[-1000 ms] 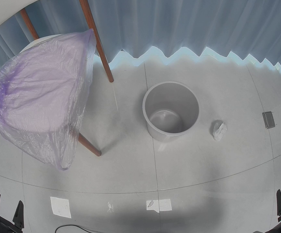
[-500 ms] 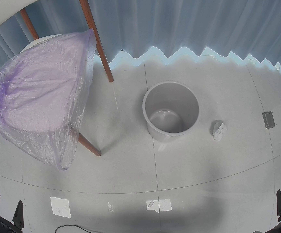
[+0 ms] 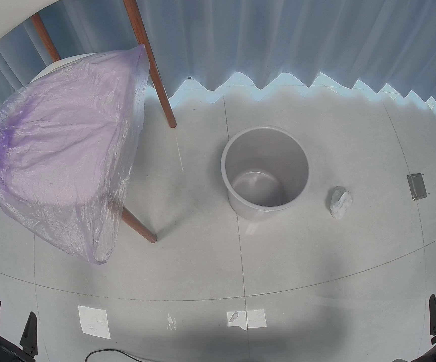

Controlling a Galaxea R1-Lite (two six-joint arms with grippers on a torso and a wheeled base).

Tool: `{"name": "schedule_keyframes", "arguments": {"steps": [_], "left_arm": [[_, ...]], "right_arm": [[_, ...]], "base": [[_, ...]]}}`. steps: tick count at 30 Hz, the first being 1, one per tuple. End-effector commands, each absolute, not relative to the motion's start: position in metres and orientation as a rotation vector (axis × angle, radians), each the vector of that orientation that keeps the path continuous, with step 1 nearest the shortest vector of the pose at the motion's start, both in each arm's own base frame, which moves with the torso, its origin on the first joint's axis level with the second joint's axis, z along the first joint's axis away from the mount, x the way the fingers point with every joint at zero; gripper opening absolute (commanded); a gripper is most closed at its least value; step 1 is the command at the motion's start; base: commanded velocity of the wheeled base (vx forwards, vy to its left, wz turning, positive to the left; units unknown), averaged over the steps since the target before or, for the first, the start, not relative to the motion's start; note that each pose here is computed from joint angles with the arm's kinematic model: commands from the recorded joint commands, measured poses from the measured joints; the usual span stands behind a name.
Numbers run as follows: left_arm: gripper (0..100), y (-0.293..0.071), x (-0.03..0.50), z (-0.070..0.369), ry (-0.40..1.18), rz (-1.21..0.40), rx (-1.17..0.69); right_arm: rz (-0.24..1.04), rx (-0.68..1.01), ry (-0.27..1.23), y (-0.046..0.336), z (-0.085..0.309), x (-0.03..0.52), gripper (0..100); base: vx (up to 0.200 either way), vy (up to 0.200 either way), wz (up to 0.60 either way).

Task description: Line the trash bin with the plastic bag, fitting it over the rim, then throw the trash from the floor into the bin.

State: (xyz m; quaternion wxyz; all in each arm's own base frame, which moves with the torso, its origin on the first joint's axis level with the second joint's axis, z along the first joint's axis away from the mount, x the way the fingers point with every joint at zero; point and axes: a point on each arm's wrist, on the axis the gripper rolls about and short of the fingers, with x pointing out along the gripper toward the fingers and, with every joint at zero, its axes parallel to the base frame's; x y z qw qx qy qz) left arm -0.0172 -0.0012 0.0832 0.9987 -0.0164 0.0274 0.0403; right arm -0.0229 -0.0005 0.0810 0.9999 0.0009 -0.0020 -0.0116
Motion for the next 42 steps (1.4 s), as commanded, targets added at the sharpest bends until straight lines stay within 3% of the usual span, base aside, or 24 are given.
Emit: {"name": "schedule_keyframes", "arguments": {"steps": [1, 12, 14, 15, 18, 29, 36, 42], "left_arm": [[100, -0.001, -0.016, 0.078, 0.072, 0.081, -0.033], [100, -0.001, -0.016, 0.080, 0.049, 0.135, -0.049], [100, -0.002, -0.025, 0.130, -0.350, 0.110, -0.017], [100, -0.003, -0.027, 0.138, -0.394, 0.107, -0.007], [100, -0.002, -0.010, 0.138, -0.217, 0.141, 0.020], [100, -0.004, -0.011, 0.202, -0.299, 0.063, 0.062], [100, -0.003, 0.002, 0.214, -0.252, -0.018, 0.036], [100, -0.004, 0.011, 0.215, -0.120, -0.163, 0.162]], "right_arm": [[-0.023, 0.002, -0.002, -0.001, 0.076, -0.023, 100], [-0.023, 0.002, -0.002, -0.001, 0.076, -0.023, 100], [-0.023, 0.002, -0.002, -0.001, 0.076, -0.023, 100], [-0.021, 0.002, -0.002, 0.000, 0.076, -0.023, 100], [-0.023, 0.002, -0.002, -0.001, 0.076, -0.023, 100], [-0.023, 0.002, -0.002, -0.001, 0.076, -0.023, 100], [-0.023, 0.002, -0.002, -0.001, 0.076, -0.023, 100], [-0.023, 0.002, -0.002, -0.001, 0.076, -0.023, 100]], "base": [[0.000, 0.000, 0.00], [0.000, 0.000, 0.00], [0.000, 0.000, 0.00], [0.000, 0.000, 0.00], [0.000, 0.000, 0.00], [0.000, 0.000, 0.00], [0.000, 0.000, 0.00], [0.000, 0.000, 0.00]]}}
